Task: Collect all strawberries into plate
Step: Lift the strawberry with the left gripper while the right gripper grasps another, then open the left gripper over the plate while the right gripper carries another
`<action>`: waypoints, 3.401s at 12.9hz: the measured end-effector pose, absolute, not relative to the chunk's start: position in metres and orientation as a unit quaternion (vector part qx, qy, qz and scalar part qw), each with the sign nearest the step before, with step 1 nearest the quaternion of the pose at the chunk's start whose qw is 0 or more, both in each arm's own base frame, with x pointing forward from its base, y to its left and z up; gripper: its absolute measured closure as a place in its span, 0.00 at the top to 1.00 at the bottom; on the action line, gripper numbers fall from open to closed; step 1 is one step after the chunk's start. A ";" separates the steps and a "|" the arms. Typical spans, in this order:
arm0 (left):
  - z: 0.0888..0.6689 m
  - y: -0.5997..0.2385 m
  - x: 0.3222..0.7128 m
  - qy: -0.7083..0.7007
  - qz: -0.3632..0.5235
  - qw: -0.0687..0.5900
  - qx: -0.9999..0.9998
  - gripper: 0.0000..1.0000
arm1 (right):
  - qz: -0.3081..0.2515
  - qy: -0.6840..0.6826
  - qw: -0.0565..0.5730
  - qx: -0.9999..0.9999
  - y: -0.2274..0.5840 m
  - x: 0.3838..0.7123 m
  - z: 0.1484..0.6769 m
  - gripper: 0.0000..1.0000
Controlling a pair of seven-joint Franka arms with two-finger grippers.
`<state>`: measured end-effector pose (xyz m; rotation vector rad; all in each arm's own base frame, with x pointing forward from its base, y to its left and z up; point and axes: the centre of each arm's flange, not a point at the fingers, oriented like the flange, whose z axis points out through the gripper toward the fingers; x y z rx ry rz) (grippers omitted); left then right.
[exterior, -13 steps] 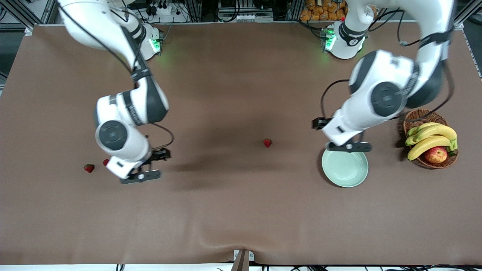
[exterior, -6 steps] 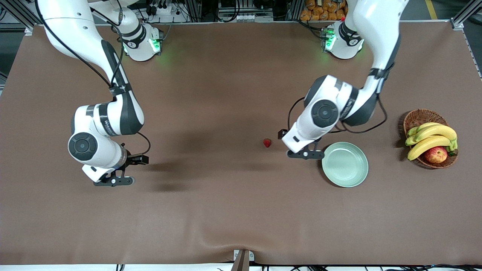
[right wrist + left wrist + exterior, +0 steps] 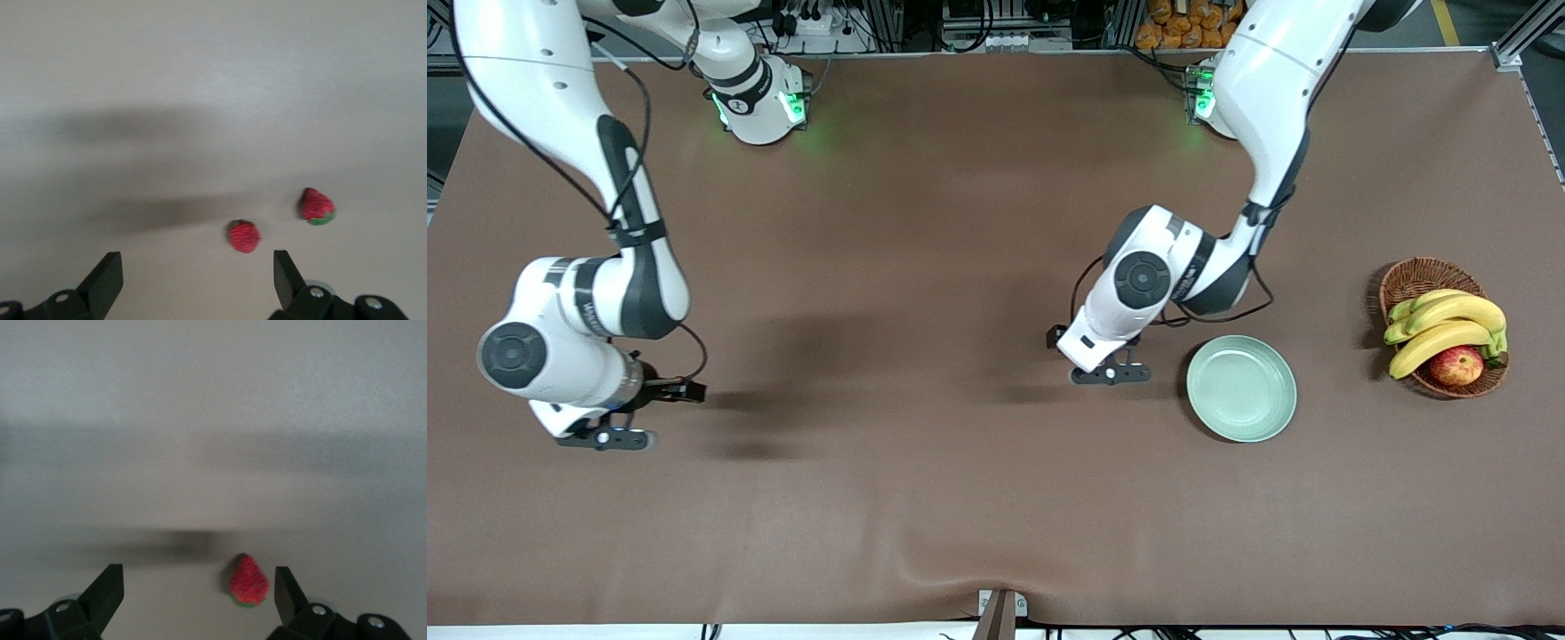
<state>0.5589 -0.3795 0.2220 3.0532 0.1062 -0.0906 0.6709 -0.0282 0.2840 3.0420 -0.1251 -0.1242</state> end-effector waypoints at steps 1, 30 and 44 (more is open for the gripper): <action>0.216 -0.386 0.555 0.041 -0.031 0.042 0.998 1.00 | -0.045 -0.046 0.047 0.997 -0.038 0.669 0.277 1.00; 0.297 -0.131 0.647 0.064 -0.066 0.004 0.996 0.32 | -0.082 -0.076 0.012 0.994 -0.076 0.646 0.182 0.77; 0.213 -0.086 0.643 0.096 -0.060 0.014 0.993 0.92 | -0.059 -0.008 -0.007 0.998 -0.048 0.656 0.207 0.32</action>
